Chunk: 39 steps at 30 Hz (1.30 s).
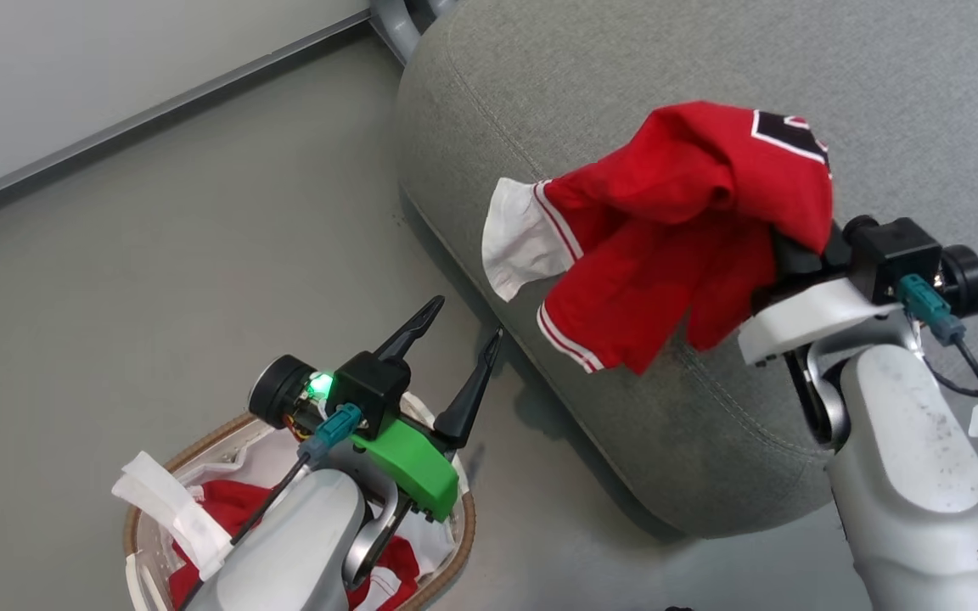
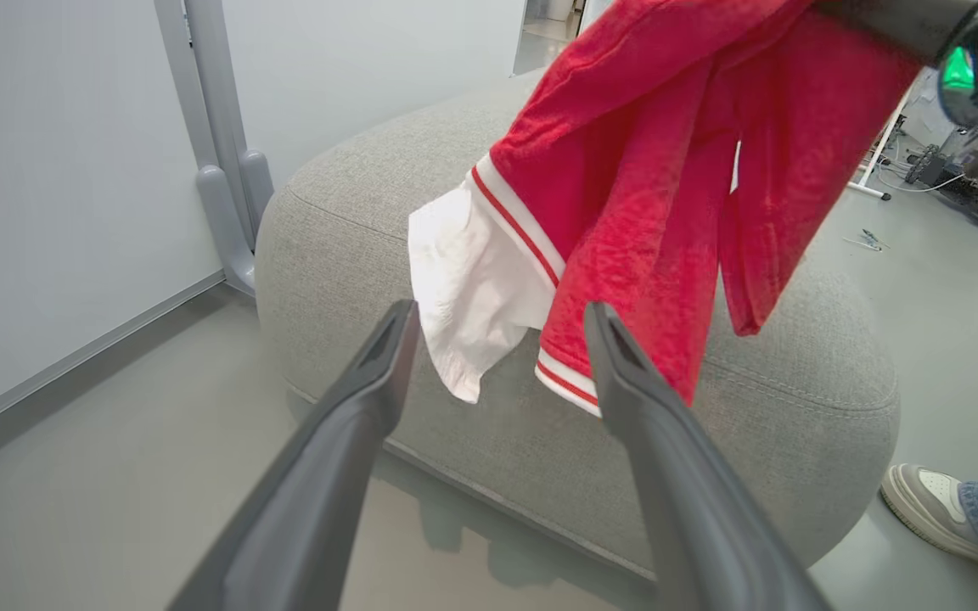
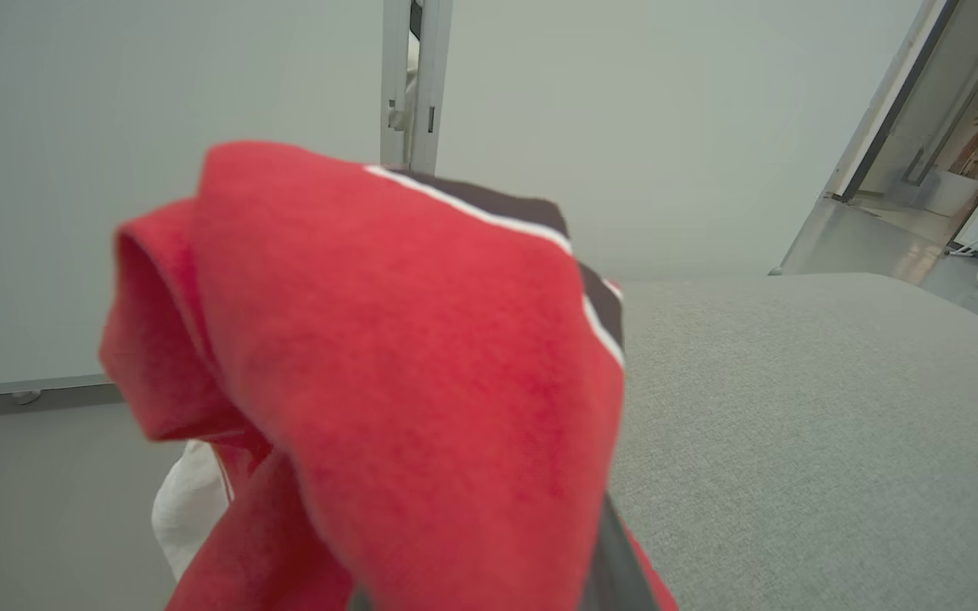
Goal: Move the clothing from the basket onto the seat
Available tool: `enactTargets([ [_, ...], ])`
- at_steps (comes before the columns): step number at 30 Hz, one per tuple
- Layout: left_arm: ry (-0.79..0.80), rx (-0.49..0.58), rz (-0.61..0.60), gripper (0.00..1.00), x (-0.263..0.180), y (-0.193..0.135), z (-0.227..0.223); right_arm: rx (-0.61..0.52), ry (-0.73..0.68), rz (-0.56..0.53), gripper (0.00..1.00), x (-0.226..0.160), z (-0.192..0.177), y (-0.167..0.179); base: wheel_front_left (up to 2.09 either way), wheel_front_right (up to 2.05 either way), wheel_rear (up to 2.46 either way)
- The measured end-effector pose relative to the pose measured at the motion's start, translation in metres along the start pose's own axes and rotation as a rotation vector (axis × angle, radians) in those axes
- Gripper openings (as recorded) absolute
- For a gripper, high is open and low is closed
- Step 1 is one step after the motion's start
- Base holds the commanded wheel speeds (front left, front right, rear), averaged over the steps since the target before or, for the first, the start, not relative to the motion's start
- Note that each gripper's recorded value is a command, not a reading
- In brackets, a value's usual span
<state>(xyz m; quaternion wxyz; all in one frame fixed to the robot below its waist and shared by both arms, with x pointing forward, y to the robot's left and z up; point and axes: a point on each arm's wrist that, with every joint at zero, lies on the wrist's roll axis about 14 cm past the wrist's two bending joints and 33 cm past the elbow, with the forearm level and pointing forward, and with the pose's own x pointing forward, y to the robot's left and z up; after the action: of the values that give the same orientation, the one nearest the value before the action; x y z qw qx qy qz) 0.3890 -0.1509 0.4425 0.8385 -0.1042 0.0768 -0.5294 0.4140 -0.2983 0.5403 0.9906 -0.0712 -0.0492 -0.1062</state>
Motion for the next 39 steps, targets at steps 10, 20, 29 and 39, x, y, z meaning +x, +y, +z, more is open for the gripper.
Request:
enactTargets([
  [10,-0.012,0.017,0.070,1.00,-0.014,0.028,0.003,-0.061,-0.199,-0.080,0.00,0.077,0.067,-0.038,0.00,0.00,0.00],
  [20,-0.020,0.041,0.136,1.00,-0.027,0.063,0.000,-0.182,-0.312,-0.120,0.00,0.159,0.115,-0.067,0.00,0.00,0.00],
  [29,0.010,0.005,0.209,1.00,-0.039,0.100,-0.026,-0.154,-0.104,-0.133,0.00,0.199,0.011,-0.058,0.00,0.00,0.00],
  [39,0.070,-0.050,0.302,1.00,-0.062,0.130,-0.061,-0.088,0.239,-0.092,0.20,0.173,-0.141,-0.022,0.00,0.00,0.00],
])
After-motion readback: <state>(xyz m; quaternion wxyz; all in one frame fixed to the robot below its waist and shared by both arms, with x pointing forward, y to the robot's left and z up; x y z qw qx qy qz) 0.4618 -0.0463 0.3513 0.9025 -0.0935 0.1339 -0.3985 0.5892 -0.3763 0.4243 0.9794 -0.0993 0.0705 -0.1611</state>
